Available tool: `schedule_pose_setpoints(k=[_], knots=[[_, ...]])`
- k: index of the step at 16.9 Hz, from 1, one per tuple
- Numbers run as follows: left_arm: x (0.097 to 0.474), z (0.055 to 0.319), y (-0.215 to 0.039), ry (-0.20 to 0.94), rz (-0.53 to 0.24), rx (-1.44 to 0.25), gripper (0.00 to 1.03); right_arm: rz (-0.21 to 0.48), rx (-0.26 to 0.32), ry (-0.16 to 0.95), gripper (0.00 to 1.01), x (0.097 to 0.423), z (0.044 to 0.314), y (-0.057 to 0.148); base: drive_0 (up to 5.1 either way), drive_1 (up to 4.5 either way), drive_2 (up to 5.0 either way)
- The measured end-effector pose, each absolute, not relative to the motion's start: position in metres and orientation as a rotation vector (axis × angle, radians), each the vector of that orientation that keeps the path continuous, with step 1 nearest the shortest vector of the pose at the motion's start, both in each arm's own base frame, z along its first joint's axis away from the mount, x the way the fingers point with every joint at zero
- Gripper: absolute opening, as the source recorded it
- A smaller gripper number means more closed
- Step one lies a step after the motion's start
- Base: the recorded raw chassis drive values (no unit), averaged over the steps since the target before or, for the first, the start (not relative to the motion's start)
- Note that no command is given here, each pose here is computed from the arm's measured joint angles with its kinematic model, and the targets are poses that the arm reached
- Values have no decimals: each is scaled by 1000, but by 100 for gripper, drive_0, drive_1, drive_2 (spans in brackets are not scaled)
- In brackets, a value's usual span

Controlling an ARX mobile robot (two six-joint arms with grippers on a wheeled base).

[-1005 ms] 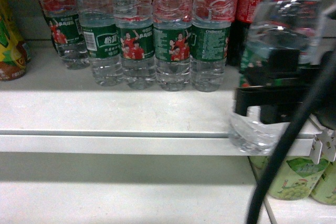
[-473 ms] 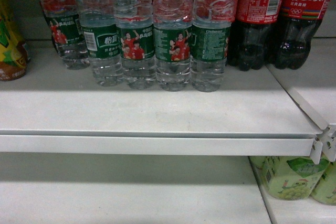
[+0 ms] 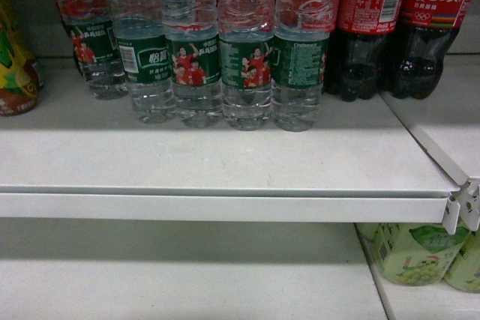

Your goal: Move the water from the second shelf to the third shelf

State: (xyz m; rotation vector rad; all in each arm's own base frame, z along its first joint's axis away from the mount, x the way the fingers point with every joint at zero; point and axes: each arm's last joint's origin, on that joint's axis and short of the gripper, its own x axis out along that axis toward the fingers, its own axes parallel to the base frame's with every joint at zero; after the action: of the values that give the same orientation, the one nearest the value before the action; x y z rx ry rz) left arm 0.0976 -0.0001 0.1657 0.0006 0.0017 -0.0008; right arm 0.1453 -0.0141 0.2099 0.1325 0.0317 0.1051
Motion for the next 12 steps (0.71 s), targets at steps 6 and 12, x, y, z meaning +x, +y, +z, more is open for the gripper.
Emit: schedule_pose_setpoints(k=[6, 12], knots=[[98, 166, 0, 2, -1, 1, 98, 121, 134, 14, 40, 134, 214, -10, 0, 0, 0], [98, 166, 0, 2, -1, 1, 98, 105, 136, 16, 40, 133, 214, -12, 0, 0, 0]])
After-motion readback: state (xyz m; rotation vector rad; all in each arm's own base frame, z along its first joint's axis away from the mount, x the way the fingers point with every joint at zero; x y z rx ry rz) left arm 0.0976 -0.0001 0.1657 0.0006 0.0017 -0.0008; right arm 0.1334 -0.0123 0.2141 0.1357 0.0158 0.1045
